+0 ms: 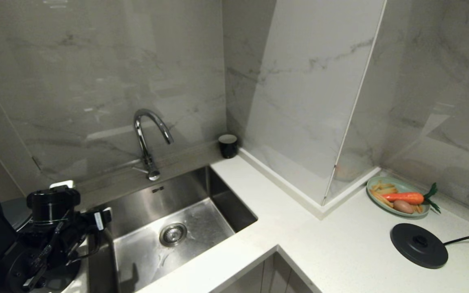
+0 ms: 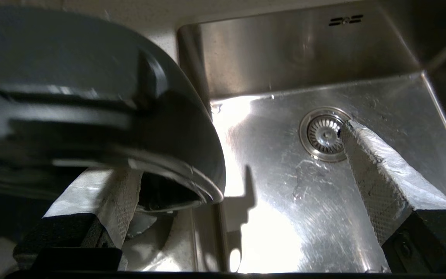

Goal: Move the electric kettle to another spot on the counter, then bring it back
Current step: Grab the kettle

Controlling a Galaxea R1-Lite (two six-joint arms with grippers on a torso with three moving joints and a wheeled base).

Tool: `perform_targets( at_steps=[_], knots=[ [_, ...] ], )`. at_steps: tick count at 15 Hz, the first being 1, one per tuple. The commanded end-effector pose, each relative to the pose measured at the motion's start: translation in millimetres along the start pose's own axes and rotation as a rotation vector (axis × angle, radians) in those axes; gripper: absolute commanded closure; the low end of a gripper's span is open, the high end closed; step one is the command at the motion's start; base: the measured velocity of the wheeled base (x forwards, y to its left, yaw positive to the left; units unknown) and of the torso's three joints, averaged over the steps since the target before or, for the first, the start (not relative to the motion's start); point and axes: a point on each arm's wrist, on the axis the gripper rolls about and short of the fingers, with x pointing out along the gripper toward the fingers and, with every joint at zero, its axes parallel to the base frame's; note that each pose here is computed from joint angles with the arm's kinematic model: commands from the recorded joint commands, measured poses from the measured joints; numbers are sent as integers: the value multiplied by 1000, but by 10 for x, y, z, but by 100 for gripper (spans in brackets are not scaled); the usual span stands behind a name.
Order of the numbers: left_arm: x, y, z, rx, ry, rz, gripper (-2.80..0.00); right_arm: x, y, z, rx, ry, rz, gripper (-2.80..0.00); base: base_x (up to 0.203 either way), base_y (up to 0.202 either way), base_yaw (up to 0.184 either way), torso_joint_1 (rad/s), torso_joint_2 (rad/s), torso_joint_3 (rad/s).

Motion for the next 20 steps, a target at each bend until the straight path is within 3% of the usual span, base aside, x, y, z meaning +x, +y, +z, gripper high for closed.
perform_targets(
  at_steps=[1,10,13,18,19,20],
  knots=[
    [57,-17,38,-14,-17,2,-280,0,0,0,0,0,0,0,0,0,0,0,0,0],
    [232,-10,53,-26,-22,28,-280,0,0,0,0,0,0,0,0,0,0,0,0,0],
    [289,-1,78,-47,-86,23,-280,0,0,0,0,0,0,0,0,0,0,0,0,0],
    [299,21,68,-52,-103,26,-280,0,0,0,0,0,1,0,0,0,0,0,0,0],
    [294,21,74,-53,-106,25,0,0,0,0,0,0,1,0,0,0,0,0,0,0],
    [294,21,74,-53,-106,25,0,0,0,0,0,0,0,0,0,0,0,0,0,0]
  ],
)
